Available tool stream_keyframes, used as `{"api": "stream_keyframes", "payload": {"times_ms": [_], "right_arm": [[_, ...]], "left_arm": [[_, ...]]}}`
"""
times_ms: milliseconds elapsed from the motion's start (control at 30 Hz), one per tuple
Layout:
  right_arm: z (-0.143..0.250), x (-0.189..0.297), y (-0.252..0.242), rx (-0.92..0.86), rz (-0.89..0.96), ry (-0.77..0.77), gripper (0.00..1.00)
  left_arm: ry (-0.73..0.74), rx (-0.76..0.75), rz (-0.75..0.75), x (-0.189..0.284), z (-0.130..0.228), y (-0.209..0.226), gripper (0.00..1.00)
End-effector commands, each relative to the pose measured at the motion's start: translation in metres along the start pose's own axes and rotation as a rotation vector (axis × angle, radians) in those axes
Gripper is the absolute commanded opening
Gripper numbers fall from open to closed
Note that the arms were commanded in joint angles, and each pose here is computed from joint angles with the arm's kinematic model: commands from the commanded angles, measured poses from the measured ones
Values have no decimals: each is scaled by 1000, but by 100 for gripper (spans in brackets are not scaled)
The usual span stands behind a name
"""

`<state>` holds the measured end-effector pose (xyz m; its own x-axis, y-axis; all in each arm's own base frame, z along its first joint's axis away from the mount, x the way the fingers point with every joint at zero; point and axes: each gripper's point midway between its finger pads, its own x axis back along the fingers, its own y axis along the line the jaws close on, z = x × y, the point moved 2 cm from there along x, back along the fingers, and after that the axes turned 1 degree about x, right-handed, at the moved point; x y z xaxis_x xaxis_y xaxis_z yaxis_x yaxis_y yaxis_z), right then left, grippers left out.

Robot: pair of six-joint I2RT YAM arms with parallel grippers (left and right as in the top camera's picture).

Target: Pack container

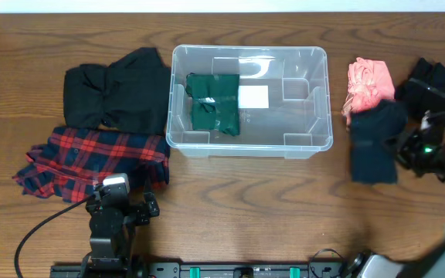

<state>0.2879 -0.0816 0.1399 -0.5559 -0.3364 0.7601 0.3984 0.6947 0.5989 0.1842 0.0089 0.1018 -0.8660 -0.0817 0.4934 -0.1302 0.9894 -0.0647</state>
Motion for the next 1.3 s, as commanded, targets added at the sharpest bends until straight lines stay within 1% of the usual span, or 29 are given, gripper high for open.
{"api": "stream_keyframes", "payload": {"times_ms": [0, 67, 133, 233, 333, 467, 600, 700, 833, 967, 1033, 1167, 1200, 1233, 1267], "right_arm": [[-2, 59, 74, 161, -171, -172, 1], [5, 84, 105, 244, -223, -267, 1], [16, 104, 136, 315, -293, -332, 1], [35, 119, 174, 402, -399, -358, 1], [49, 112, 200, 416, -439, -335, 1], [61, 71, 223, 426, -397, -263, 1], [83, 12, 260, 507, -442, -141, 1], [94, -38, 275, 515, -455, -71, 1], [96, -97, 270, 399, -436, 22, 1], [104, -146, 253, 222, -386, 130, 1], [106, -164, 243, 169, -353, 153, 1], [109, -183, 223, 58, -280, 200, 2], [111, -187, 215, 16, -246, 211, 7], [113, -189, 209, -22, -212, 217, 18], [112, -190, 205, -32, -191, 213, 32]], "left_arm": [[1, -12, -9, -2, 3, 2, 98], [1, -12, -9, -2, 3, 2, 98], [1, -12, -9, -2, 3, 2, 98], [1, -12, -9, -2, 3, 2, 98], [1, -12, -9, -2, 3, 2, 98], [1, -12, -9, -2, 3, 2, 98], [1, -12, -9, -2, 3, 2, 98], [1, -12, -9, -2, 3, 2, 98], [1, -12, -9, -2, 3, 2, 98], [1, -12, -9, -2, 3, 2, 98], [1, -12, -9, -2, 3, 2, 98], [1, -12, -9, -2, 3, 2, 98], [1, -12, -9, -2, 3, 2, 98], [1, -11, -9, -2, 3, 2, 98], [1, -11, -9, -2, 3, 2, 98]]}}
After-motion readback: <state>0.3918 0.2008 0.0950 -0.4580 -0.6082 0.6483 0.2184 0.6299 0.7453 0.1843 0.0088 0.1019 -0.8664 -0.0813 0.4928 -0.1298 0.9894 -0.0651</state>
